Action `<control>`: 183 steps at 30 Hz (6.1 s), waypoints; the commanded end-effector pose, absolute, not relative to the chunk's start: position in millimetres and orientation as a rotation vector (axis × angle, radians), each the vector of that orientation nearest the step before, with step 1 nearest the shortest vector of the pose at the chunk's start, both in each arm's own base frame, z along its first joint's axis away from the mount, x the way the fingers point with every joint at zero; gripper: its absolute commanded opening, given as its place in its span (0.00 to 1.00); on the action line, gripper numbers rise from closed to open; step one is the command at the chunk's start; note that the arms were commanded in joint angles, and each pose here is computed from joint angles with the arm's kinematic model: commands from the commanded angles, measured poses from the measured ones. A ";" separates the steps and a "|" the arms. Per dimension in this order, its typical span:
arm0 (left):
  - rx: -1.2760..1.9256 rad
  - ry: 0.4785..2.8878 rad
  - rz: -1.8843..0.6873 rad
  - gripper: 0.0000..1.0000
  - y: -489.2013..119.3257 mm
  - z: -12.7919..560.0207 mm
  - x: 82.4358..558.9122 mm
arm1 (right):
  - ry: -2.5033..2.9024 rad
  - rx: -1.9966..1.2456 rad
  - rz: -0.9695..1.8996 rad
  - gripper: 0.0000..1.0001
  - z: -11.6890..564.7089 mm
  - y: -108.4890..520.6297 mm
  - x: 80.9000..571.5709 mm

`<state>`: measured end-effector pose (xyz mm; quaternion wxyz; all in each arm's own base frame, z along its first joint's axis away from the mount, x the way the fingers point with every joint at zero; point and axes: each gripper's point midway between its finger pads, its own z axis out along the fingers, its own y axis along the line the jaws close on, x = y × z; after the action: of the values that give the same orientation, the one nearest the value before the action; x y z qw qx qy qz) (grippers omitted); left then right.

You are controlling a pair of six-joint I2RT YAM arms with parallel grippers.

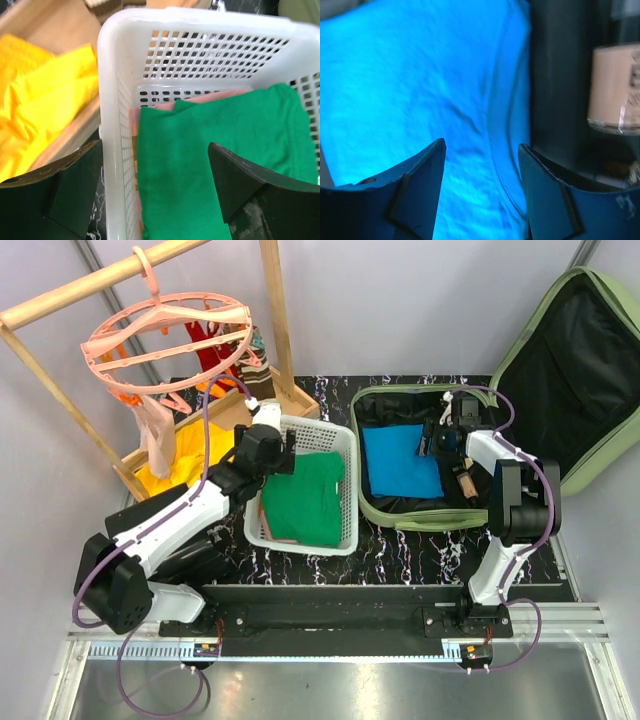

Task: Open, take out, and arrange the luggage
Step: Pick up the object with both arms, then place the object in the container

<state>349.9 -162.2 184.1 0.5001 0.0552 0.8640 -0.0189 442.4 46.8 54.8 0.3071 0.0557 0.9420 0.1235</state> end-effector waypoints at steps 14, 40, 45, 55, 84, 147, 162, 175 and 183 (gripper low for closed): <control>0.015 2.063 -0.171 0.91 -181.0 175.3 353.4 | 2.396 0.101 0.286 0.65 70.3 40.9 467.9; 0.254 1.917 -0.340 0.98 -257.4 257.2 354.8 | 2.394 0.088 0.083 0.63 66.8 13.8 468.4; 0.353 1.873 -0.543 0.98 -334.2 274.5 351.5 | 2.402 0.073 0.094 0.60 60.8 17.0 472.5; 0.406 1.927 -0.727 0.95 -425.6 253.8 370.3 | 2.433 0.025 0.107 0.50 44.0 27.7 477.8; 0.386 2.198 -0.704 0.87 -475.5 128.5 397.9 | 2.438 0.246 -0.131 0.00 62.0 -33.9 455.1; 0.406 1.946 -0.775 0.00 -406.4 274.2 363.7 | 2.139 0.012 0.460 0.00 247.0 119.8 407.7; 0.251 2.129 -0.591 0.00 -275.2 193.1 278.9 | 2.261 -0.225 0.775 0.00 207.6 267.6 319.8; 0.081 2.135 -0.391 0.00 -188.8 170.5 263.8 | 2.270 -0.311 0.832 0.00 190.1 323.8 308.2; 0.058 2.208 -0.376 0.00 -176.6 144.8 261.4 | 2.323 -0.325 0.772 0.00 161.4 327.2 312.7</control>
<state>255.3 -178.6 143.1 0.4281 0.0393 0.8912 -0.1446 298.2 315.8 140.9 0.2948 -0.1248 0.9034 0.2854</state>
